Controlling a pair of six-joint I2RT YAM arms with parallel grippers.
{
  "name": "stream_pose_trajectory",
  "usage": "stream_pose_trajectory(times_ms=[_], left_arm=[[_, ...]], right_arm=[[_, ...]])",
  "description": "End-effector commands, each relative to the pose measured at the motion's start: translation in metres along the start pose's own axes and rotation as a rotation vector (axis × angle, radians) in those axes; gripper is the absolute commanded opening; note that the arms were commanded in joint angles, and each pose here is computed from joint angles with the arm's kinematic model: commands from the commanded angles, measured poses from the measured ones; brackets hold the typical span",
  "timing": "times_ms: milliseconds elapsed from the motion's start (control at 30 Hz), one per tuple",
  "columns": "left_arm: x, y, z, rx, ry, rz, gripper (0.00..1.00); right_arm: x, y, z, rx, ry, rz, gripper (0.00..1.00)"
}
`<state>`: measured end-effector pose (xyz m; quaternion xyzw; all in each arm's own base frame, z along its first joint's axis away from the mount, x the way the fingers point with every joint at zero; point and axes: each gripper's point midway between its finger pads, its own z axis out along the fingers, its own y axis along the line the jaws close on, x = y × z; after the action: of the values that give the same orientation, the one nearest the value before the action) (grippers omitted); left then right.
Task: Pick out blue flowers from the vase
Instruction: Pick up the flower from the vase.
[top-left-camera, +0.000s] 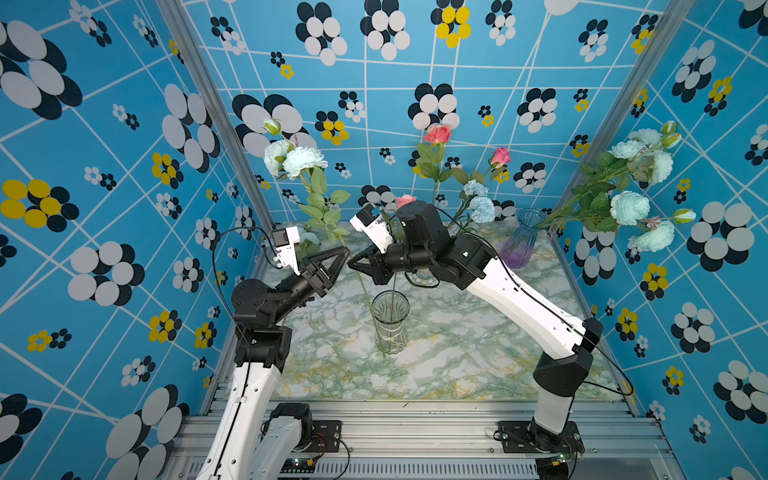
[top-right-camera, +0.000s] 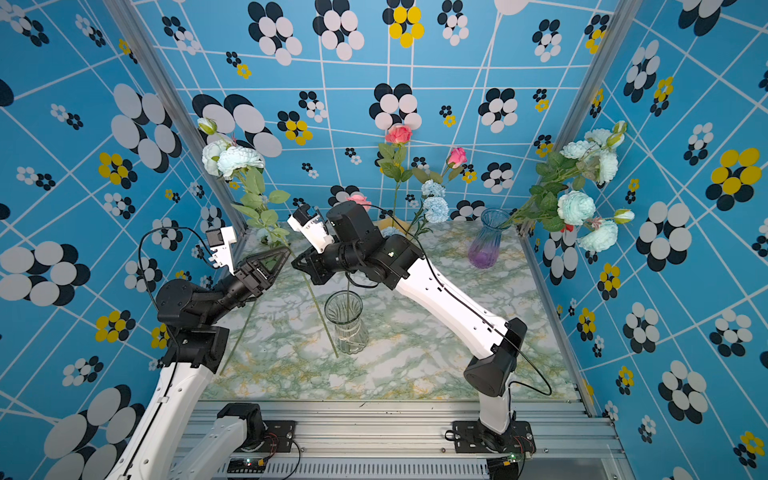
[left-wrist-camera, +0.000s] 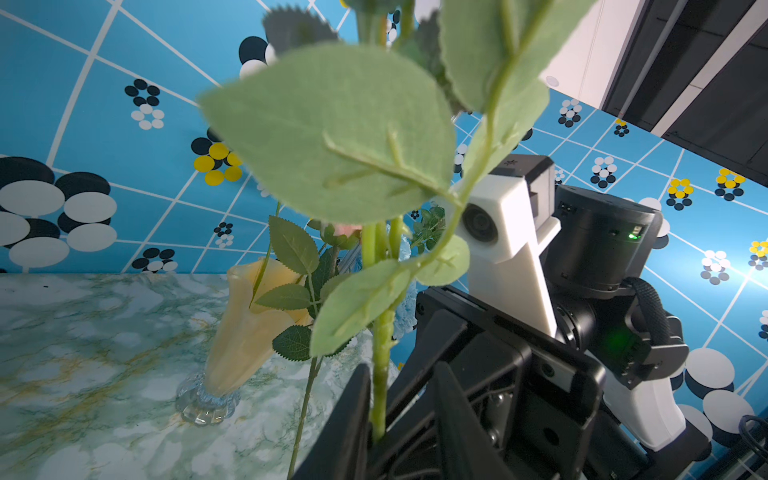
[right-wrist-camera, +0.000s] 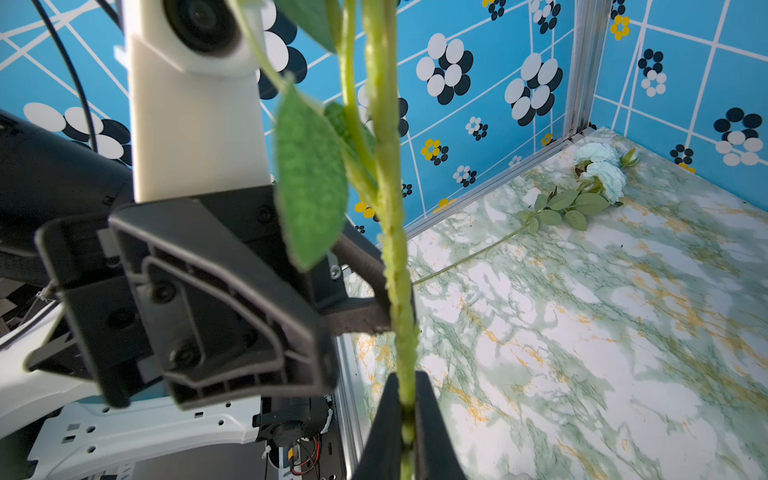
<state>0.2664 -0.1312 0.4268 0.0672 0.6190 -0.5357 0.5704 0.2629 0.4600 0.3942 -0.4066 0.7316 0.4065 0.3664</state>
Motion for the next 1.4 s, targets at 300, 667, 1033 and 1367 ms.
stream_pose_trajectory(times_ms=[300,667,1033,1367], left_arm=[[-0.001,0.008,0.003,-0.027,0.012,0.038,0.41],[0.002,0.014,0.004,-0.029,0.019,0.029,0.47],[0.005,0.017,0.008,-0.019,0.031,0.016,0.21],[0.011,0.024,0.008,-0.08,0.066,0.037,0.03]], right_arm=[[-0.006,0.004,-0.003,-0.023,-0.008,-0.021,0.0],[-0.005,0.004,-0.003,-0.021,-0.004,-0.023,0.0],[-0.005,0.006,-0.002,-0.027,-0.001,-0.024,0.0],[-0.007,0.005,-0.004,-0.016,-0.006,-0.029,0.06]])
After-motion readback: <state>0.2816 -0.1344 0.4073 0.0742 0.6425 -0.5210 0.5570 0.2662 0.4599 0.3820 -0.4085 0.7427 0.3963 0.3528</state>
